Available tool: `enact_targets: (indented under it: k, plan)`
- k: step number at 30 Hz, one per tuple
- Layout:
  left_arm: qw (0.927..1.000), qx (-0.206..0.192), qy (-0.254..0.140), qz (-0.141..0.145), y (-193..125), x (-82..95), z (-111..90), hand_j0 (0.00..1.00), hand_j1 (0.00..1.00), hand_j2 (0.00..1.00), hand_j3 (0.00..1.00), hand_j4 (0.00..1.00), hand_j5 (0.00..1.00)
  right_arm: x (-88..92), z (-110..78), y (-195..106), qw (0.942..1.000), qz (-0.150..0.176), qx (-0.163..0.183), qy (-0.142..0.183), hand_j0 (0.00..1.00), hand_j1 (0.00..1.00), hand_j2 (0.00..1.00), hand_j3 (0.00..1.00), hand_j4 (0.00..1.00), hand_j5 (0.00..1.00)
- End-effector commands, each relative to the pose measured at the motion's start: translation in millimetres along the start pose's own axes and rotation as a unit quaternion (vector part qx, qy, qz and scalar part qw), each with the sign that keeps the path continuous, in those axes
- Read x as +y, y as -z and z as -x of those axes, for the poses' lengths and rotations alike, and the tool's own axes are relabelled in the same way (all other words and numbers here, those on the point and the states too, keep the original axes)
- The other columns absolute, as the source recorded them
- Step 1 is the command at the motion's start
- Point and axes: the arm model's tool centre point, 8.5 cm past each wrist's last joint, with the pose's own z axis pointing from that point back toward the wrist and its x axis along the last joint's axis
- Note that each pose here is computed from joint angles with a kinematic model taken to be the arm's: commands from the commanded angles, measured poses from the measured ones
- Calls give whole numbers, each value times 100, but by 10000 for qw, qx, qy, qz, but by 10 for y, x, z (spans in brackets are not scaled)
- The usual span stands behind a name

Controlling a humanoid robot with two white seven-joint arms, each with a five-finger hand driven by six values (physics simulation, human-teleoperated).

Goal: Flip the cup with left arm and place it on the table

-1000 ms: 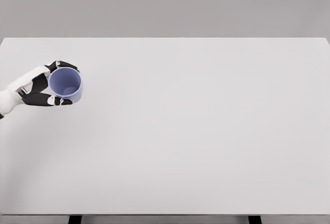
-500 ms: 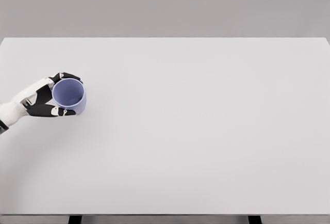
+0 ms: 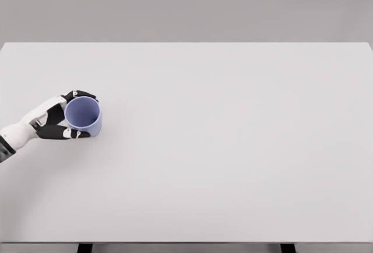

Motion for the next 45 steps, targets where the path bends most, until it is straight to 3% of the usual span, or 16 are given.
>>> enact_targets:
  k: [1,7,13,45]
  plan:
    - [10000,-17,-13,-3,3,-1,-6,64,64,64,64,64,64,0,1,0,10000,-1,4,1,100,100,100,100,100,100]
    - [10000,-27,42,18,7,-5,-16,87,87,87,87,87,87,0,1,0,10000,-1,4,1,100,100,100,100,100,100]
    - [10000,-36,53,27,7,-12,-17,96,96,96,96,96,96,0,1,0,10000,-1,4,1,100,100,100,100,100,100]
    - [9997,-166,30,155,21,-124,-73,100,100,100,100,100,100,0,1,0,10000,-1,4,1,100,100,100,100,100,100]
